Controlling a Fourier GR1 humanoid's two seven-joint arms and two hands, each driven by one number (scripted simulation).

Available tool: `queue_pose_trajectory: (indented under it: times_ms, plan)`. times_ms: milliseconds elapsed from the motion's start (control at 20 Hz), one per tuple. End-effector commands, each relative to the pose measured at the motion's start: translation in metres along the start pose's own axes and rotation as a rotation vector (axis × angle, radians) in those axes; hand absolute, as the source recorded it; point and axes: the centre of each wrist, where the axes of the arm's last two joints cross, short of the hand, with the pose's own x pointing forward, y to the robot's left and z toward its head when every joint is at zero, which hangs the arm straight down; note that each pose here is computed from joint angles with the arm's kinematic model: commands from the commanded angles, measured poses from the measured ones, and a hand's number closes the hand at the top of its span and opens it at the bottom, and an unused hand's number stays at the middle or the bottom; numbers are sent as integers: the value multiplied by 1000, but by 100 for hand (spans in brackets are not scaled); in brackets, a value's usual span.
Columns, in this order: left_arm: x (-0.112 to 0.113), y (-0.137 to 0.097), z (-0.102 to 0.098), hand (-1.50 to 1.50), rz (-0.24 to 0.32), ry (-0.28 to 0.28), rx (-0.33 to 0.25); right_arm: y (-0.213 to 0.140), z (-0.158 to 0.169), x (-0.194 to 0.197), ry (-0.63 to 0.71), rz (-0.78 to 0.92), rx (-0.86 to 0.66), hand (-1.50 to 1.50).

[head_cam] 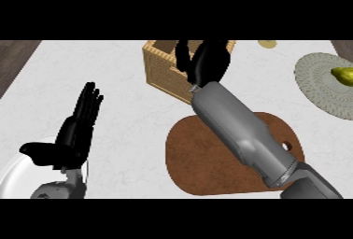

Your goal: Pick the tomato from the cutting board and place it in the basket

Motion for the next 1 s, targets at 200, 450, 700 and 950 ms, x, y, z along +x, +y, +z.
queue_pose_trajectory:
  times_ms: [200, 450, 700, 950]
  plan:
    - [-6, 5, 14, 0, 3, 17, 24, -4, -7, 13, 163, -71, -153, -150]
    - [-9, 15, 18, 0, -5, 21, 55, -16, -18, 21, 195, -88, -186, -150]
    - [-7, 16, 12, 0, -7, 32, 94, -33, -19, 24, 198, -237, -230, -150]
    - [-18, 25, 20, 0, -14, 45, 119, -53, -5, 17, 185, -248, -235, -150]
